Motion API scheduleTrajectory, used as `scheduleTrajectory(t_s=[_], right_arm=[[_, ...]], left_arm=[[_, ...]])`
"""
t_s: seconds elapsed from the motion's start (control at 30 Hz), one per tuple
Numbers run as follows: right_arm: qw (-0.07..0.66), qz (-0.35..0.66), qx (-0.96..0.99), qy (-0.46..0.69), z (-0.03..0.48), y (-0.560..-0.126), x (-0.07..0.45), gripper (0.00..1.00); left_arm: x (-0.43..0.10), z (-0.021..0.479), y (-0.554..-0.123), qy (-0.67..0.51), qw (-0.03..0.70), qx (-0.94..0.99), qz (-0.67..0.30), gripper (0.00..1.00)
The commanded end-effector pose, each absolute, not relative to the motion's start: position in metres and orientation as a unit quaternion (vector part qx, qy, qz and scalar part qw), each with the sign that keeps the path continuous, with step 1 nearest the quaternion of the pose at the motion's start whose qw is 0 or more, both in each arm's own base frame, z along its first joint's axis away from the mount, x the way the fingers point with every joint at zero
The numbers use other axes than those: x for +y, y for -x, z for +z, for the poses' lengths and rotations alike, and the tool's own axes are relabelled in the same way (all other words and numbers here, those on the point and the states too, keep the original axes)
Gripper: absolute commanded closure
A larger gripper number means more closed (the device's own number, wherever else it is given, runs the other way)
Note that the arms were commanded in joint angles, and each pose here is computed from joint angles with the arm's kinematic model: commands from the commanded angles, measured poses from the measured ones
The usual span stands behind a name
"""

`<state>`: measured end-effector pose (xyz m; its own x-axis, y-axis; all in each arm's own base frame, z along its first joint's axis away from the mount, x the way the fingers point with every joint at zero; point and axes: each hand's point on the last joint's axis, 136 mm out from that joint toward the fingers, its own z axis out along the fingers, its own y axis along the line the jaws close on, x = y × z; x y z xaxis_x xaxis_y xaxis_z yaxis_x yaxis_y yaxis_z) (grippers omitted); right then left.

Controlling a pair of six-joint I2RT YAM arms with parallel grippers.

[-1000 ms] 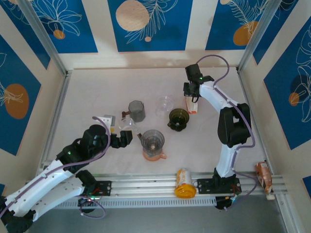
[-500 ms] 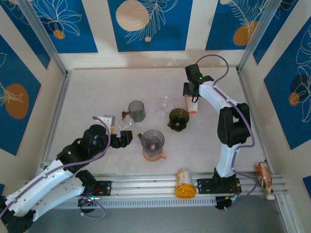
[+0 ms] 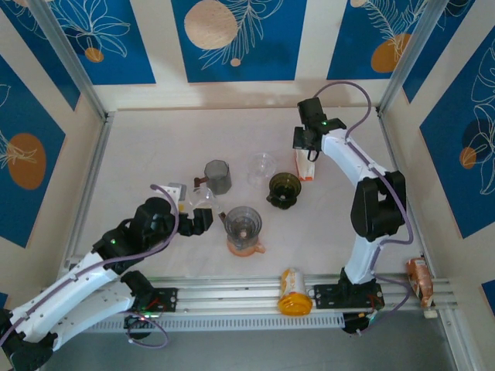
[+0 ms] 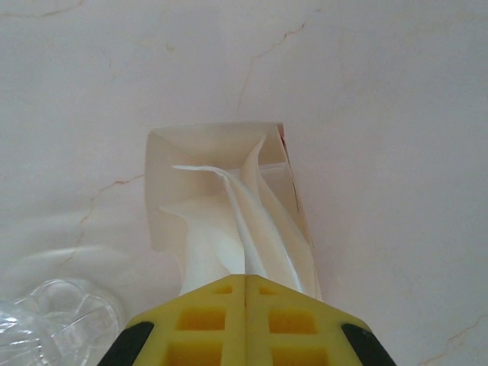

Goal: Place the coffee filter in the dripper

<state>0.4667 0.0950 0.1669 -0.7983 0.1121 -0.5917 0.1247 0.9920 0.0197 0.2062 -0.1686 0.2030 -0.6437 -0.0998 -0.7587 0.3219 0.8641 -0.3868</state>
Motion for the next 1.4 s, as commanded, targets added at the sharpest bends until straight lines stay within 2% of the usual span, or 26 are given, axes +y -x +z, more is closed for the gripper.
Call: scheduleTrajectory(t_s=[0.0, 0.23, 0.5, 0.8, 1.17, 1.37], right_arm=[[0.329, -0.010, 0.942, -0.070, 0.188, -0.458, 0.092, 1.00], [0.362, -0.013, 0.929, -0.073, 0.219, -0.447, 0.085, 1.00], [0.405, 0.013, 0.912, -0.064, 0.272, -0.414, 0.086, 1.00], [0.429, 0.087, 0.899, -0.017, 0.326, -0.333, 0.120, 1.00], [0.349, 0.196, 0.912, 0.087, 0.329, -0.201, 0.178, 1.00], [0.285, 0.241, 0.919, 0.129, 0.317, -0.155, 0.207, 1.00]], left_arm=[[-0.170, 0.209, -0.208, -0.059, 0.421, 0.866, -0.263, 0.00], [-0.170, 0.212, -0.207, -0.060, 0.422, 0.865, -0.265, 0.00], [-0.172, 0.228, -0.206, -0.064, 0.424, 0.861, -0.274, 0.00], [-0.183, 0.240, -0.199, -0.083, 0.399, 0.863, -0.298, 0.00], [-0.192, 0.227, -0.183, -0.103, 0.340, 0.881, -0.311, 0.00], [-0.192, 0.216, -0.177, -0.105, 0.317, 0.891, -0.309, 0.02]])
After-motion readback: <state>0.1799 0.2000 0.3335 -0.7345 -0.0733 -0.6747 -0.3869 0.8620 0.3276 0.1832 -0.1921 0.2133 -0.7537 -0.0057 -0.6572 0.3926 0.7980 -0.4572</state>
